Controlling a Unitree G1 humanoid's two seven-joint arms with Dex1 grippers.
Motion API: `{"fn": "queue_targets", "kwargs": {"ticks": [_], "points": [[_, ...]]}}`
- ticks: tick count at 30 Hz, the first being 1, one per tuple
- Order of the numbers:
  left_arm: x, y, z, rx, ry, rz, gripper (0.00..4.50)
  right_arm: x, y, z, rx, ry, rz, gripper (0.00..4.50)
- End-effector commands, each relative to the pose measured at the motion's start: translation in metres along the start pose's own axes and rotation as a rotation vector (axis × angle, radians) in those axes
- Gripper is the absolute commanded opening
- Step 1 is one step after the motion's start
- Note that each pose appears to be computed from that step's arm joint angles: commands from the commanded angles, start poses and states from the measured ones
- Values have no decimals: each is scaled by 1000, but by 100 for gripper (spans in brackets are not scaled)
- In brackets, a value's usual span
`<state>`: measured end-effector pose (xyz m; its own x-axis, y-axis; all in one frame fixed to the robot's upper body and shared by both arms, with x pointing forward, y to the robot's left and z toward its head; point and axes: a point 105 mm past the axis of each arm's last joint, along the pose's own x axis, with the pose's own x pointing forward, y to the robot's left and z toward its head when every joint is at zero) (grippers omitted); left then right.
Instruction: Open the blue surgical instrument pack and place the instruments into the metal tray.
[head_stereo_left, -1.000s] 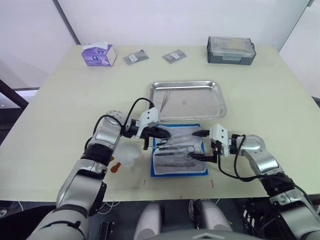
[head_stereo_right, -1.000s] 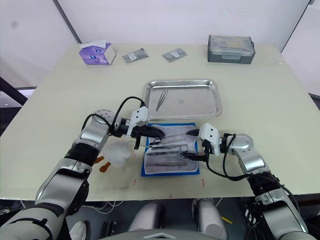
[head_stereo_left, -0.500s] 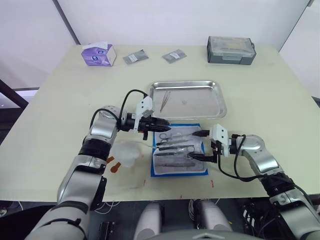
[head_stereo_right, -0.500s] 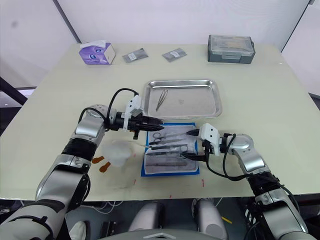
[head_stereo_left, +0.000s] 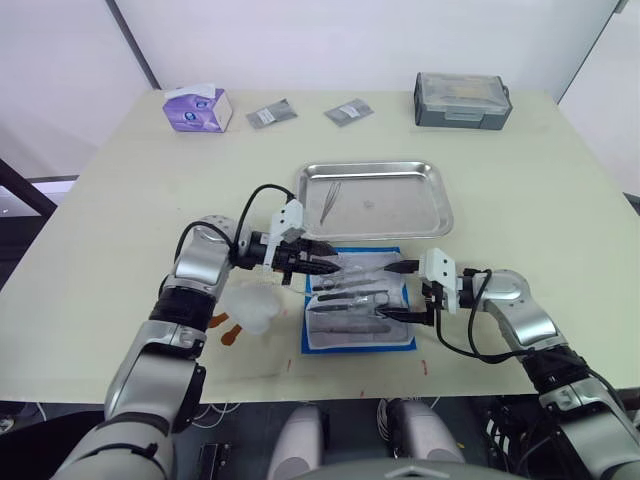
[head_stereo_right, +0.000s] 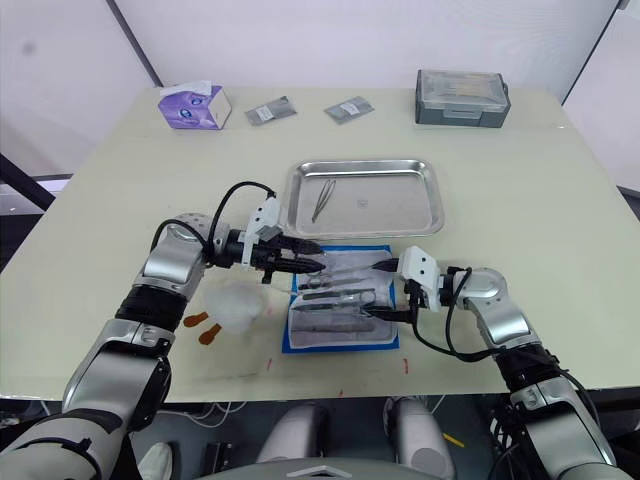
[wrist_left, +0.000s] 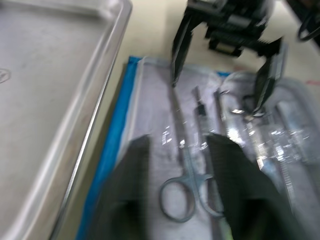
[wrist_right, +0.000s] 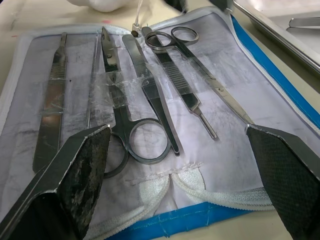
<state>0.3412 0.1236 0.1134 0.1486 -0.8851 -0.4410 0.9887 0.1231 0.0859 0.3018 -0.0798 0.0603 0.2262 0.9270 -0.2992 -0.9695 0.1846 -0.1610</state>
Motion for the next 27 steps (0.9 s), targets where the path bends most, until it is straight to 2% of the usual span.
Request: {"fn": "queue_targets", "kwargs": {"ticks": [1,9,21,27], "points": [[-1,-2,1,58,26,1,240,2,17,-49,97,181,20,450],[10,7,-6,63,58,89,240,3,17,-49,95,180,19,450],[17,-4,-7,51,73,33,240,4,16,-50,93,182,19,450],[12,-7,-16,67,136,24,240,5,17,-50,93,180,19,450]]}}
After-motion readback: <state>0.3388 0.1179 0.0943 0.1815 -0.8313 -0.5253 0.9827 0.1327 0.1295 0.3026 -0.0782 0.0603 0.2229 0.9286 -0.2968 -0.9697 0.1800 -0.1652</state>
